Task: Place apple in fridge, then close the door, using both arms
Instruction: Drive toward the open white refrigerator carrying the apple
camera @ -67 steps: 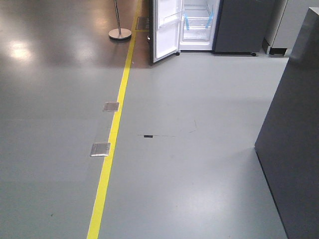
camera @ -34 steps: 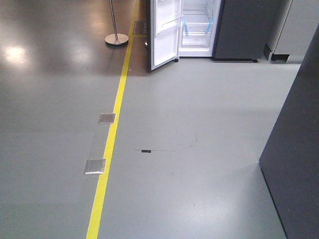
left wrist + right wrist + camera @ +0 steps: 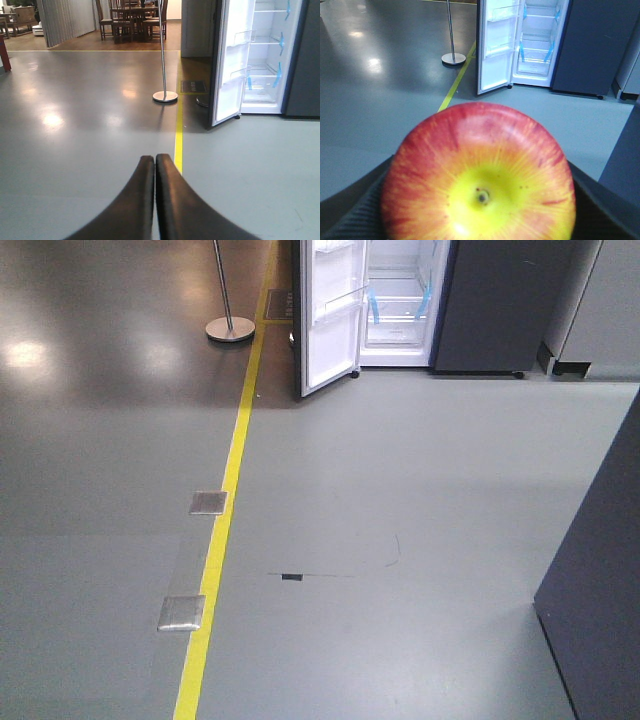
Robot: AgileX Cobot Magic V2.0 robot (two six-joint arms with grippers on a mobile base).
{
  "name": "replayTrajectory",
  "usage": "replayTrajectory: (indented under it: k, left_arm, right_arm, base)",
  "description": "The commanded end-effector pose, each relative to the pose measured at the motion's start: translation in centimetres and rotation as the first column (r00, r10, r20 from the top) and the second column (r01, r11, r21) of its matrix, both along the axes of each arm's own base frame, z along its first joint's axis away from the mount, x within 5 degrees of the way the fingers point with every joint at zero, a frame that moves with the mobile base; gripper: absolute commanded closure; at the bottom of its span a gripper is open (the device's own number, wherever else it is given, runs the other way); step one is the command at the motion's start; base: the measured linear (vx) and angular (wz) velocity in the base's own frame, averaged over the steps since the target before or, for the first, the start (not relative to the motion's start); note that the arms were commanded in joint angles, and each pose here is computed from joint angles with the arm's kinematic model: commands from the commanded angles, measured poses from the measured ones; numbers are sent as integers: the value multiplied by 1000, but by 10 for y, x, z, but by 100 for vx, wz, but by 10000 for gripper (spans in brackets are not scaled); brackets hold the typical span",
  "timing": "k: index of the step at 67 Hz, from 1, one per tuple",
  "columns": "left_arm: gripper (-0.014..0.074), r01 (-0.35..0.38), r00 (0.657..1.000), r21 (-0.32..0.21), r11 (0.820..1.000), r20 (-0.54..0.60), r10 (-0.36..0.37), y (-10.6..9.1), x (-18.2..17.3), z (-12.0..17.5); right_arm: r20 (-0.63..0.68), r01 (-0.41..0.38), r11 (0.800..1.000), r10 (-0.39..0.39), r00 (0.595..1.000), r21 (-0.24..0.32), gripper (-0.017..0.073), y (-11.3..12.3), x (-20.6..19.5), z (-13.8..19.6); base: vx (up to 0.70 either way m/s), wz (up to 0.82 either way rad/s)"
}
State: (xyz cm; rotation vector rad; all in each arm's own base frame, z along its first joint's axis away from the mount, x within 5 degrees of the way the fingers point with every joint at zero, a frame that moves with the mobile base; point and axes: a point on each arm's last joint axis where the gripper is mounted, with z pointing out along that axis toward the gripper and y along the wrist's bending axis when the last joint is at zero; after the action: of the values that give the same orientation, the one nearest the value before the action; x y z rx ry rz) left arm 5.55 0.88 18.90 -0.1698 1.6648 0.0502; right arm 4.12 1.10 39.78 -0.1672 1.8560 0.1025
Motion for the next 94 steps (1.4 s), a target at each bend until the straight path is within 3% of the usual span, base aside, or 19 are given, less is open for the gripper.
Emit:
replayTrajectory:
  k: [1,94]
  left_arm:
    - [601,18,998,3,1000,67,-18,-2,0,2]
    - [601,18,998,3,1000,67,-18,-2,0,2]
  right_arm:
    - [95,6,1000,-7,995,5,410,0,2,14]
    - [95,6,1000,-7,995,5,410,0,2,14]
  base:
    - [29,3]
    - [30,1]
